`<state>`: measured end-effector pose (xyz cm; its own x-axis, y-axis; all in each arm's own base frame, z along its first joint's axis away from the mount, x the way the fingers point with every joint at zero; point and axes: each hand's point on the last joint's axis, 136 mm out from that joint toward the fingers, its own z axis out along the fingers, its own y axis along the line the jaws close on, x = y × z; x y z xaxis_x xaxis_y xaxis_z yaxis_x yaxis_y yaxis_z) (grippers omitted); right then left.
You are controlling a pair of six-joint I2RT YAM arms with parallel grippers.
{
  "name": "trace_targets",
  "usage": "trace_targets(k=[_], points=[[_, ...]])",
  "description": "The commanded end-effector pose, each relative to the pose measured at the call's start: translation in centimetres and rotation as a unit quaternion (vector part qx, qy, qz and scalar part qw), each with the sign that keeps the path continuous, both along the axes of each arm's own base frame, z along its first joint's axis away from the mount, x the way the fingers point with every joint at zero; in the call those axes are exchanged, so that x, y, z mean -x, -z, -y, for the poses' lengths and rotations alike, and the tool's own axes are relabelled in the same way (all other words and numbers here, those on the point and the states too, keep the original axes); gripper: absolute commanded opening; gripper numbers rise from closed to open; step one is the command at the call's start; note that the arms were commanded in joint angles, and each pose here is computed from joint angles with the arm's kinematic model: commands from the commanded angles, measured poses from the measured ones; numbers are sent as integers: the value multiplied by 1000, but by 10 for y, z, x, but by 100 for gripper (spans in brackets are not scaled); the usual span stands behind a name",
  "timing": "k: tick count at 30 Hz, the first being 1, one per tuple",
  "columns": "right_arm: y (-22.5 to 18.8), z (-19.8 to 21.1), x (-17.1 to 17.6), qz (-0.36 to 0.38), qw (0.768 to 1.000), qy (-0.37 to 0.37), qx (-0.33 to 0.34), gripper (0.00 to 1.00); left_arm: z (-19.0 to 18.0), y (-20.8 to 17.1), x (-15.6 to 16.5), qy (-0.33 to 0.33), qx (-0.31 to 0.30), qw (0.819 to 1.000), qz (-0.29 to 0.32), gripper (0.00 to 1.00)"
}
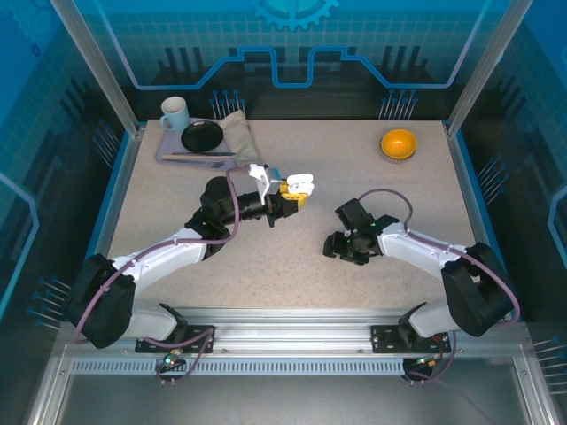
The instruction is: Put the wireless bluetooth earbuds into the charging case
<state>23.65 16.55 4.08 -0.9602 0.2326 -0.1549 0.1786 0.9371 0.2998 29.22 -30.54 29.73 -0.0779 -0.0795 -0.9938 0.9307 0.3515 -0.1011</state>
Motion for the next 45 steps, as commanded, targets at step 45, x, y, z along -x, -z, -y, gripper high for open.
trace_targets(k=[45], points=[[-18,37,-14,-59,970,185,143,59,-8,-8,0,-21,10,999,26,0]])
